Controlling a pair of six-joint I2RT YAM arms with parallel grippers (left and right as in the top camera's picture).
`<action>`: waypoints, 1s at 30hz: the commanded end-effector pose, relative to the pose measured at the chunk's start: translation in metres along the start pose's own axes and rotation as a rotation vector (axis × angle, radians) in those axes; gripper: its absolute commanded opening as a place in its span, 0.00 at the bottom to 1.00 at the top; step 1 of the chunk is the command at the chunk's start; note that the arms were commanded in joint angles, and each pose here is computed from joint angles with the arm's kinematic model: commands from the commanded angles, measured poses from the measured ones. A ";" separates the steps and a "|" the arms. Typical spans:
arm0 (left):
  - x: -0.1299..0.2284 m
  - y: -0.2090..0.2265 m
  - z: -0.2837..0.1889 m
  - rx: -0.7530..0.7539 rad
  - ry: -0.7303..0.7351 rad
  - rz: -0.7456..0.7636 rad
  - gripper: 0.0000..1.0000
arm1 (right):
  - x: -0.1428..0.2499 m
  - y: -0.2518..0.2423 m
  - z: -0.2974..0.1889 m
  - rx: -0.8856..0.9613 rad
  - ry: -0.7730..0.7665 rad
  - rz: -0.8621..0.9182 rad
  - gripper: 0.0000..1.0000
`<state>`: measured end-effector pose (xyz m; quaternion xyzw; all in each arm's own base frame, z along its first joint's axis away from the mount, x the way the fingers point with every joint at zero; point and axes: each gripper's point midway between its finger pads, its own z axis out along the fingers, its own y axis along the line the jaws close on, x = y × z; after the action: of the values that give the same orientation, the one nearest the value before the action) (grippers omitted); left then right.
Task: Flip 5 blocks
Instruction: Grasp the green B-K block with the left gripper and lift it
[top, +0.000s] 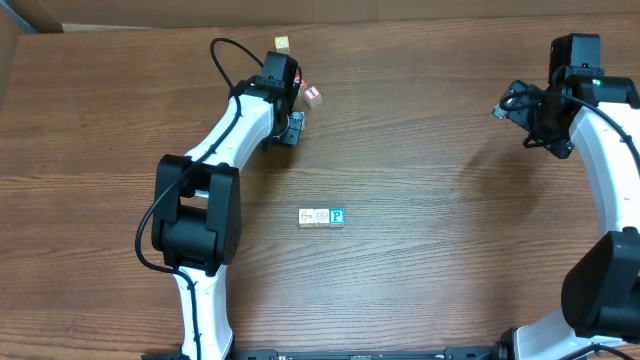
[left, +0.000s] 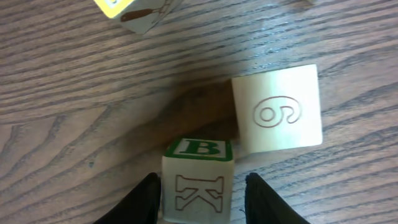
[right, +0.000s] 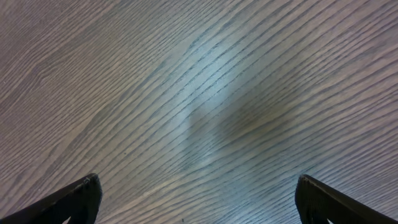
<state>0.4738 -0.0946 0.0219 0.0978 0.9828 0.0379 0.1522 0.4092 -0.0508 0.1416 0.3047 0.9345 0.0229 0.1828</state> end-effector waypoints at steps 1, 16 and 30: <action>0.001 0.004 0.007 0.012 0.011 -0.039 0.36 | -0.007 0.003 -0.009 -0.015 -0.029 -0.004 1.00; -0.003 0.004 0.008 0.055 -0.002 -0.091 0.30 | -0.007 0.003 -0.009 -0.015 -0.030 -0.004 1.00; -0.007 0.007 -0.021 0.056 -0.024 -0.125 0.14 | -0.007 0.003 -0.009 -0.015 -0.030 -0.004 1.00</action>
<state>0.4739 -0.0885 0.0229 0.0569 0.9874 0.0102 0.1476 0.4092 -0.0508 0.1416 0.3047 0.9345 0.0229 0.1828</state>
